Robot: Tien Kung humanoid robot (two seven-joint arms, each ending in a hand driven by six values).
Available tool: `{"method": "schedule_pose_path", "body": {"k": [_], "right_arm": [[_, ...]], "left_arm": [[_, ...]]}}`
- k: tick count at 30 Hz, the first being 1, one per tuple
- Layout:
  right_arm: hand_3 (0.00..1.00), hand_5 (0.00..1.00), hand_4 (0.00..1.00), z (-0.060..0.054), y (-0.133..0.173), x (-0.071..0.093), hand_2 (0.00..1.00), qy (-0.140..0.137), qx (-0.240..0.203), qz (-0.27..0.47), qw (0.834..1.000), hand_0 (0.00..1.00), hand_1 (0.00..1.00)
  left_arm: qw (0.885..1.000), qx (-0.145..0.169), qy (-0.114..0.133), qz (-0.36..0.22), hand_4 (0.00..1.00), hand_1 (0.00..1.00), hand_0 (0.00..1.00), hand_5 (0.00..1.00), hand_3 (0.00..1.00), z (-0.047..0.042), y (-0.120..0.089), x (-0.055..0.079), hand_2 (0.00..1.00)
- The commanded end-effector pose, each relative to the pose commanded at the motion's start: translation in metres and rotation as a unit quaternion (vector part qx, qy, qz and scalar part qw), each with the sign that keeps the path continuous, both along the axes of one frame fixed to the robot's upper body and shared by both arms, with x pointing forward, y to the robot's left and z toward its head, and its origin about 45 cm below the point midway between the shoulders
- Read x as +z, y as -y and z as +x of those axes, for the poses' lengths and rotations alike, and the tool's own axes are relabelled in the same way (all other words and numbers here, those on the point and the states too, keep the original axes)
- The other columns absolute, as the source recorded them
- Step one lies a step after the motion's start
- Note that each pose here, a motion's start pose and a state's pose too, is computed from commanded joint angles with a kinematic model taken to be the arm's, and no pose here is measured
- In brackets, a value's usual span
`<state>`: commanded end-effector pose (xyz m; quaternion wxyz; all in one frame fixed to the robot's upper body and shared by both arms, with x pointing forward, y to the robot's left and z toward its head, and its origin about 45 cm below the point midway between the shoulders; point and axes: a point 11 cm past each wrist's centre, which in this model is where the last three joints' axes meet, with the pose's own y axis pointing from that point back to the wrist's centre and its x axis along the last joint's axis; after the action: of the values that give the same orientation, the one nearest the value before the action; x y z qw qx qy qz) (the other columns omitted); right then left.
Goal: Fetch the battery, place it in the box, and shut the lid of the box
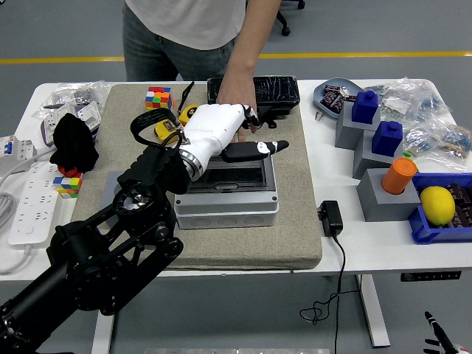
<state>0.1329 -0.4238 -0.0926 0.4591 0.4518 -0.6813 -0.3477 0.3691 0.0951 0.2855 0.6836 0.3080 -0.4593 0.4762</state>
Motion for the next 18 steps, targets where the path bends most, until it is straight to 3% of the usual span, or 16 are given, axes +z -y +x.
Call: {"method": "schedule_pose_path", "body": {"k": [1,2,5,7,8,10,13,14,15,18], "right_arm": [[0.792,0.998,0.998,0.000,0.000,0.000,0.762,0.000,0.000,0.000,1.000,0.932,0.828],[0.792,0.998,0.998,0.000,-0.001,0.000,0.762,0.000,0.000,0.001,1.000,0.933,0.828],[0.792,0.998,0.998,0.000,-0.002,-0.001,0.762,0.000,0.001,0.002,1.000,0.933,0.828],[0.792,0.998,0.998,0.001,-0.004,-0.001,0.762,0.001,0.002,0.003,1.000,0.933,0.828],[0.792,0.998,0.998,0.001,-0.004,-0.001,0.763,0.001,0.002,0.003,1.000,0.934,0.829],[0.792,0.998,0.998,0.001,-0.003,-0.001,0.763,0.000,0.003,0.003,1.000,0.934,0.829],[0.792,0.998,0.998,0.000,-0.002,-0.001,0.763,-0.002,0.005,0.001,1.000,0.934,0.829],[0.792,0.998,0.998,0.002,-0.001,0.000,0.764,0.000,0.006,0.000,1.000,0.934,0.830],[0.792,0.998,0.998,0.002,-0.001,0.000,0.764,0.000,0.006,0.000,1.000,0.934,0.830],[0.792,0.998,0.998,0.004,-0.001,0.001,0.764,0.003,0.005,-0.001,1.000,0.934,0.830]], "left_arm": [[1.000,-0.006,0.018,-0.018,0.998,0.668,0.514,0.998,0.670,-0.0005,-0.001,0.005,0.670],[0.998,-0.007,0.022,-0.055,0.998,0.755,0.664,0.934,0.699,-0.0003,-0.008,0.005,0.722],[0.988,0.001,0.040,-0.150,0.998,0.755,0.664,0.934,0.699,0.0004,-0.028,0.008,0.722],[0.974,0.023,0.060,-0.219,0.998,0.755,0.664,0.934,0.699,0.0000,-0.053,0.009,0.722],[0.964,0.033,0.075,-0.252,0.998,0.892,0.821,0.928,0.815,-0.0007,-0.065,0.011,0.862],[0.950,0.035,0.089,-0.297,0.998,0.892,0.821,0.928,0.815,-0.0023,-0.082,0.014,0.862],[0.935,0.015,0.086,-0.343,0.998,0.892,0.821,0.928,0.815,-0.0060,-0.105,0.011,0.862],[0.932,0.012,0.079,-0.352,0.998,0.951,0.878,0.988,0.860,-0.0084,-0.115,0.005,0.908],[0.927,0.005,0.078,-0.367,0.998,0.951,0.878,0.988,0.860,-0.0102,-0.119,0.004,0.908],[0.914,0.033,0.022,-0.403,0.998,0.951,0.878,0.988,0.860,-0.0184,-0.150,-0.026,0.908]]}}
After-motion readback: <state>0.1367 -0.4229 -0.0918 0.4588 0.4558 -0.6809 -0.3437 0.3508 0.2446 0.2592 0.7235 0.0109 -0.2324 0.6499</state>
